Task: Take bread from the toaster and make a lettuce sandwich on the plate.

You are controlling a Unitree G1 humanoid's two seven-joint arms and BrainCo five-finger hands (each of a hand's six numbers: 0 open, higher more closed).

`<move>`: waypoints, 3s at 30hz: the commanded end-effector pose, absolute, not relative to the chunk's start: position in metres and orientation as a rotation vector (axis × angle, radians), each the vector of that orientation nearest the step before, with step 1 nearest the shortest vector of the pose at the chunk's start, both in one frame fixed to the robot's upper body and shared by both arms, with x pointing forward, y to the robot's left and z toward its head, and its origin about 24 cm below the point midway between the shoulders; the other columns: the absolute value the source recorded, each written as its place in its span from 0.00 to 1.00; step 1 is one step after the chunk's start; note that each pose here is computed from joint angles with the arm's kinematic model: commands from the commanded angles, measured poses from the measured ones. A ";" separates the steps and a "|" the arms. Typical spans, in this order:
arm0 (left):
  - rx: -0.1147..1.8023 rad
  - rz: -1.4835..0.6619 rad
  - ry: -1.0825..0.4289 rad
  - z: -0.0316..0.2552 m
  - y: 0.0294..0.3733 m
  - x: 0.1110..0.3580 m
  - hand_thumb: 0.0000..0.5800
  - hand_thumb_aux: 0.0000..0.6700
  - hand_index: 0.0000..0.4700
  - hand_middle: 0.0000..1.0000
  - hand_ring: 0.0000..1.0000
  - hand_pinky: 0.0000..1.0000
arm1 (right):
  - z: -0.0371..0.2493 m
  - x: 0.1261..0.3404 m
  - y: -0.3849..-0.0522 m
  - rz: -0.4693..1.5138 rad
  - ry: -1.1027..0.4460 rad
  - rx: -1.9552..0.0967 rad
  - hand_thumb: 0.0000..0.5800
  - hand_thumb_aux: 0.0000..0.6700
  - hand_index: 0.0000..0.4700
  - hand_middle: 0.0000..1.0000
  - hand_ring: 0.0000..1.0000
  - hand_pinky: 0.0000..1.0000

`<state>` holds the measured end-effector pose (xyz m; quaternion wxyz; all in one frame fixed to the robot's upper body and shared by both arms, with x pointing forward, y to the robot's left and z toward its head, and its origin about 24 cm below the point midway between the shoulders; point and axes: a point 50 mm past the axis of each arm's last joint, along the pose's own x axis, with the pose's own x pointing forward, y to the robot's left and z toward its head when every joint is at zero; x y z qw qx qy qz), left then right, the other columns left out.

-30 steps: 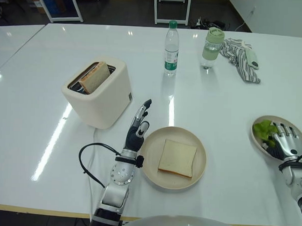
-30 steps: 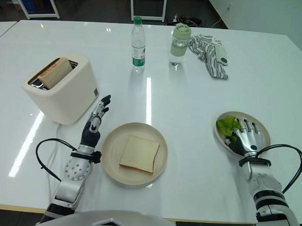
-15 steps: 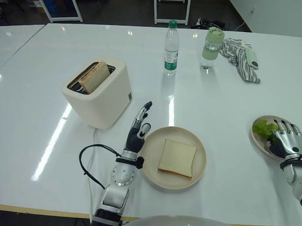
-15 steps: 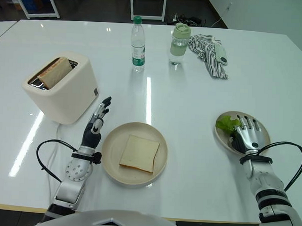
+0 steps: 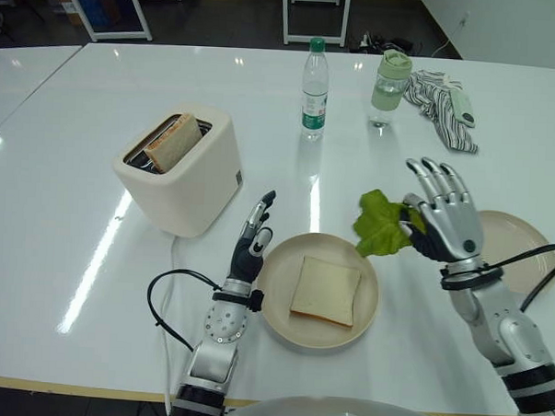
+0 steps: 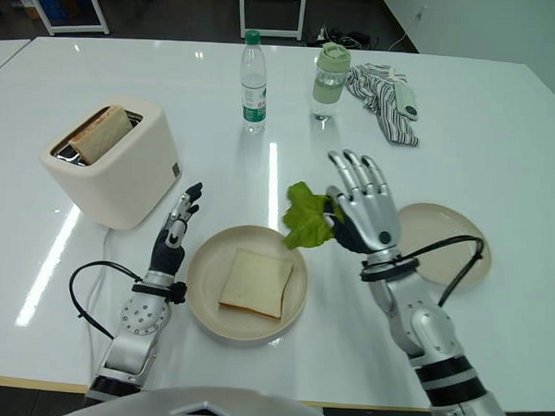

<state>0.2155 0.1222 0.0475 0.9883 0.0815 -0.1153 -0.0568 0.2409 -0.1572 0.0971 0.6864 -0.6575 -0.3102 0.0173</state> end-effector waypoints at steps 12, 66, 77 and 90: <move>0.157 -0.113 -0.213 0.043 0.129 0.224 0.00 0.00 0.00 0.00 0.00 0.00 | 0.043 0.205 -0.092 0.382 -0.663 -1.360 1.00 1.00 1.00 0.00 0.00 0.00; 0.183 -0.120 -0.172 0.028 0.127 0.220 0.00 0.00 0.00 0.00 0.00 0.00 | 0.035 0.172 -0.096 0.426 -0.551 -1.237 1.00 1.00 1.00 0.00 0.00 0.00; 0.192 -0.123 -0.165 0.026 0.127 0.220 0.00 0.00 0.00 0.00 0.00 0.00 | 0.025 0.162 -0.099 0.484 -0.505 -1.260 1.00 1.00 1.00 0.00 0.00 0.00; 0.197 -0.124 -0.164 0.024 0.125 0.221 0.00 0.00 0.00 0.00 0.00 0.00 | 0.029 0.149 -0.098 0.531 -0.516 -1.260 0.00 0.00 0.00 0.00 0.00 0.00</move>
